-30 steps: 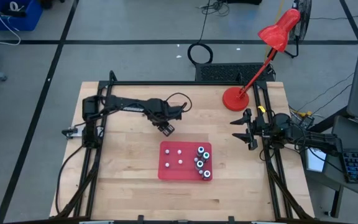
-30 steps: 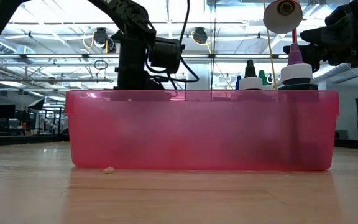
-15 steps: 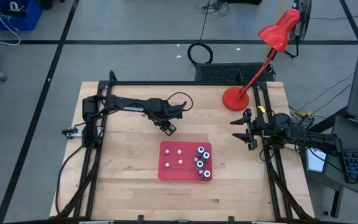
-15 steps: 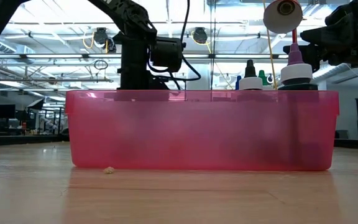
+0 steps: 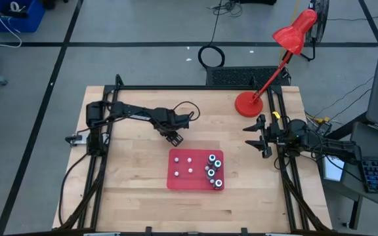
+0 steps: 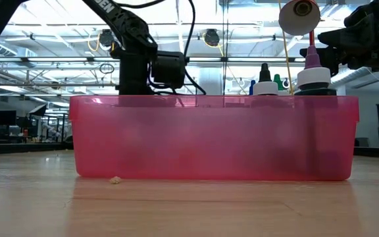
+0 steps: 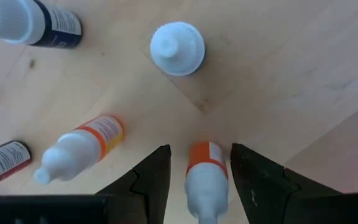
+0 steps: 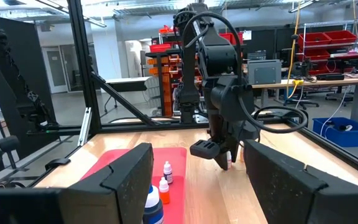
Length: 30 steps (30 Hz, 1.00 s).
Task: Pick & Place food coloring
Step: Put the small orange food coloring bottle into the bin
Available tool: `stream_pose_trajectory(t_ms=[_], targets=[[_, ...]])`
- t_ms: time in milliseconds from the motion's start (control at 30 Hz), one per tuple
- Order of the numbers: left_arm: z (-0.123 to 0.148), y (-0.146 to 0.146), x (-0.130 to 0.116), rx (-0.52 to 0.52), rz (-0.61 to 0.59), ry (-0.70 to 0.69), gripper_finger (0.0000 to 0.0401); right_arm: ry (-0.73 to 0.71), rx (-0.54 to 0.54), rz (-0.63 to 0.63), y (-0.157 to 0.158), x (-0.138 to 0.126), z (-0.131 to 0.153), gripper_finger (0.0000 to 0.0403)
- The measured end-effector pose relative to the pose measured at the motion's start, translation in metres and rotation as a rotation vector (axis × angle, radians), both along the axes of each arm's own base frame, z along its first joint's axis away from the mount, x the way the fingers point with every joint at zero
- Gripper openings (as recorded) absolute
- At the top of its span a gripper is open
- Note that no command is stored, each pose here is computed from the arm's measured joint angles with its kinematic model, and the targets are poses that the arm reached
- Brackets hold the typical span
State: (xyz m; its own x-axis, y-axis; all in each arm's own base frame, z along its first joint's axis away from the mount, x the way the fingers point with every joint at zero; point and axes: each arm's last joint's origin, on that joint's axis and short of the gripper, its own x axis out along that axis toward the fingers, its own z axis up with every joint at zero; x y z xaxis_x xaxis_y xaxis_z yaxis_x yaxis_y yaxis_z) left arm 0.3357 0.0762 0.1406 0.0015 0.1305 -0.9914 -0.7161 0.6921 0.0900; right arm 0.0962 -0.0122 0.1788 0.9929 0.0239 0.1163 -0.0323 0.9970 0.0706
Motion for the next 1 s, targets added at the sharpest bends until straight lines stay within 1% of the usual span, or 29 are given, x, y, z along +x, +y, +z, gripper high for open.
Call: stream_pose_trajectory(t_ms=[200, 333, 433, 533, 567, 600, 700, 833, 1000], targets=[[-0.001, 0.0, 0.001, 0.005, -0.006, -0.015, 0.0172, 0.0, 0.0, 0.0, 0.0, 0.0, 0.0, 0.0238], [-0.001, -0.001, 0.002, 0.008, -0.038, -0.016, 0.0166, 0.0, 0.0, 0.0, 0.0, 0.0, 0.0, 0.0238], [-0.001, -0.002, 0.002, 0.012, -0.062, -0.016, 0.0132, 0.0, 0.0, 0.0, 0.0, 0.0, 0.0, 0.0238], [0.001, -0.004, 0.003, 0.014, -0.076, -0.02, 0.0072, 0.0, 0.0, 0.0, 0.0, 0.0, 0.0, 0.0238], [0.001, -0.004, 0.002, 0.013, -0.081, -0.02, 0.0061, 0.0, 0.0, 0.0, 0.0, 0.0, 0.0, 0.0238], [0.002, -0.004, 0.002, 0.011, -0.087, -0.02, 0.0061, 0.0, 0.0, 0.0, 0.0, 0.0, 0.0, 0.0238], [0.011, -0.005, -0.001, 0.013, -0.09, -0.026, 0.0061, 0.0, 0.0, 0.0, 0.0, 0.0, 0.0, 0.0238], [0.029, -0.014, -0.005, 0.021, -0.113, -0.064, 0.0061, 0.0, 0.0, 0.0, 0.0, 0.0, 0.0, 0.0238], [0.066, -0.031, -0.013, 0.031, -0.13, -0.173, 0.0061, 0.001, 0.0, 0.0, 0.0, 0.0, 0.0, 0.0238]])
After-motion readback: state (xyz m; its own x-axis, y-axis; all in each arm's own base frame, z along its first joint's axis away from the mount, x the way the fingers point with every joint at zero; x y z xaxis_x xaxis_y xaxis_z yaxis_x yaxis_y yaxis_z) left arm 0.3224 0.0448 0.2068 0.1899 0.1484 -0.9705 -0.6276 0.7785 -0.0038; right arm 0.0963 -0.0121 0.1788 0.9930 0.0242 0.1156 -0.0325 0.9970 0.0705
